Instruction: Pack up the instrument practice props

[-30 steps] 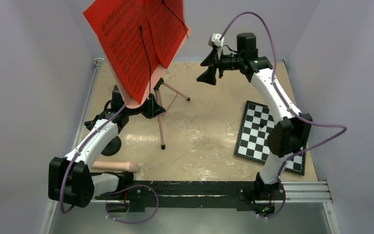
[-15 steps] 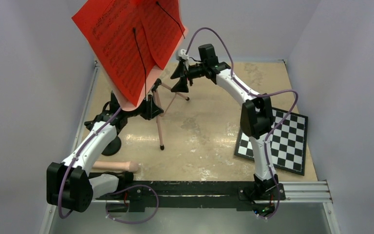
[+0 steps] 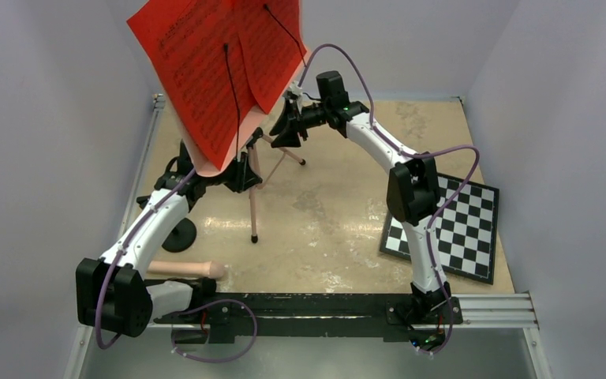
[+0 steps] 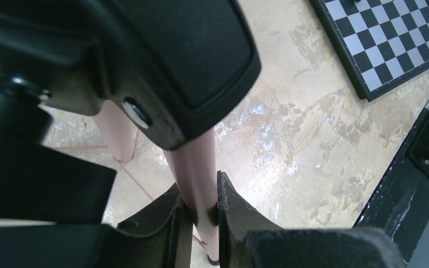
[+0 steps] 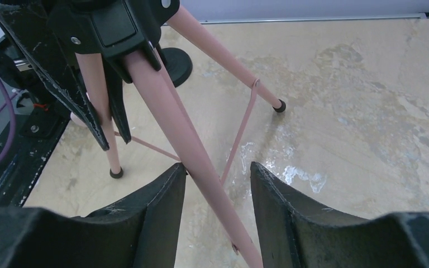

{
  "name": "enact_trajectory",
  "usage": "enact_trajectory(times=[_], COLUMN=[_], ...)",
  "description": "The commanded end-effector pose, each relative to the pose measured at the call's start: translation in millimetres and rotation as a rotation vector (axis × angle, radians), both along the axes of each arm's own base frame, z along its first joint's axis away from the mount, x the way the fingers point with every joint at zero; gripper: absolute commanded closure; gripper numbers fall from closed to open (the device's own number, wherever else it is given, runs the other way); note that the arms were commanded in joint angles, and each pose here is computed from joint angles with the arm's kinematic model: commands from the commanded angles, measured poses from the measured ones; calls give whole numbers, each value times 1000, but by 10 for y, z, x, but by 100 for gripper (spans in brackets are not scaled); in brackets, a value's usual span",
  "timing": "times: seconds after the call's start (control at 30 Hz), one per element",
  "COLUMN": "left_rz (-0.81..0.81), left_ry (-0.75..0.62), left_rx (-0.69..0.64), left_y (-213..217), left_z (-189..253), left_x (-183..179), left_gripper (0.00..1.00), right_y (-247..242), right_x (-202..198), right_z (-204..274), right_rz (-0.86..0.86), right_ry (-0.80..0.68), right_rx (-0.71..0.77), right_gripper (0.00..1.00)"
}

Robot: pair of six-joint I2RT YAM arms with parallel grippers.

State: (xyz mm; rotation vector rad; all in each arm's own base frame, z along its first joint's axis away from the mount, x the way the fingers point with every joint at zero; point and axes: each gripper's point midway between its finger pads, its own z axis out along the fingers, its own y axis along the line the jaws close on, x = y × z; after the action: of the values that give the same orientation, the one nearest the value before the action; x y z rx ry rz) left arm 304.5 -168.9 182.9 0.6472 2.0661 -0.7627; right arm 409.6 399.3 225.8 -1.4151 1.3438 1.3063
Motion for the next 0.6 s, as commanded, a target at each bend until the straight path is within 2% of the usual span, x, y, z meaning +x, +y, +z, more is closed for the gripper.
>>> enact_trajectory(times=[0.0, 0.13, 0.17, 0.27, 0.33, 0.37, 0.4, 0.43, 0.5, 0.57], left_rz=[-34, -29, -26, -19, -8, -3, 1, 4, 6, 12], left_ry=[48, 49, 46, 43, 42, 40, 38, 41, 42, 49], left_rx=[109, 112, 116, 122, 119, 116, 115, 113, 115, 111], left_y=[97, 101, 111, 129, 150, 161, 176, 191, 219, 247], left_z=[-277, -284, -282, -290, -286, -283, -274, -279, -287, -288], left_x=[-79, -69, -60, -34, 1, 26, 44, 55, 60, 58], left_gripper=[100, 100, 100, 100, 100, 100, 100, 100, 100, 100], right_y=[46, 96, 106, 115, 101, 102, 106, 119, 184, 265], right_x=[-95, -192, -211, -202, -177, -162, -143, -134, -147, -178], right_z=[285, 314, 308, 312, 304, 292, 276, 275, 279, 274], right_rz=[49, 80, 82, 67, 54, 42, 28, 17, 11, 17], right_ry=[-13, 55, 63, 84, 85, 81, 77, 72, 64, 54], right_rx=[49, 49, 47, 45, 41, 38, 33, 33, 36, 30], right_gripper=[50, 54, 58, 77, 81, 78, 62, 53, 48, 48])
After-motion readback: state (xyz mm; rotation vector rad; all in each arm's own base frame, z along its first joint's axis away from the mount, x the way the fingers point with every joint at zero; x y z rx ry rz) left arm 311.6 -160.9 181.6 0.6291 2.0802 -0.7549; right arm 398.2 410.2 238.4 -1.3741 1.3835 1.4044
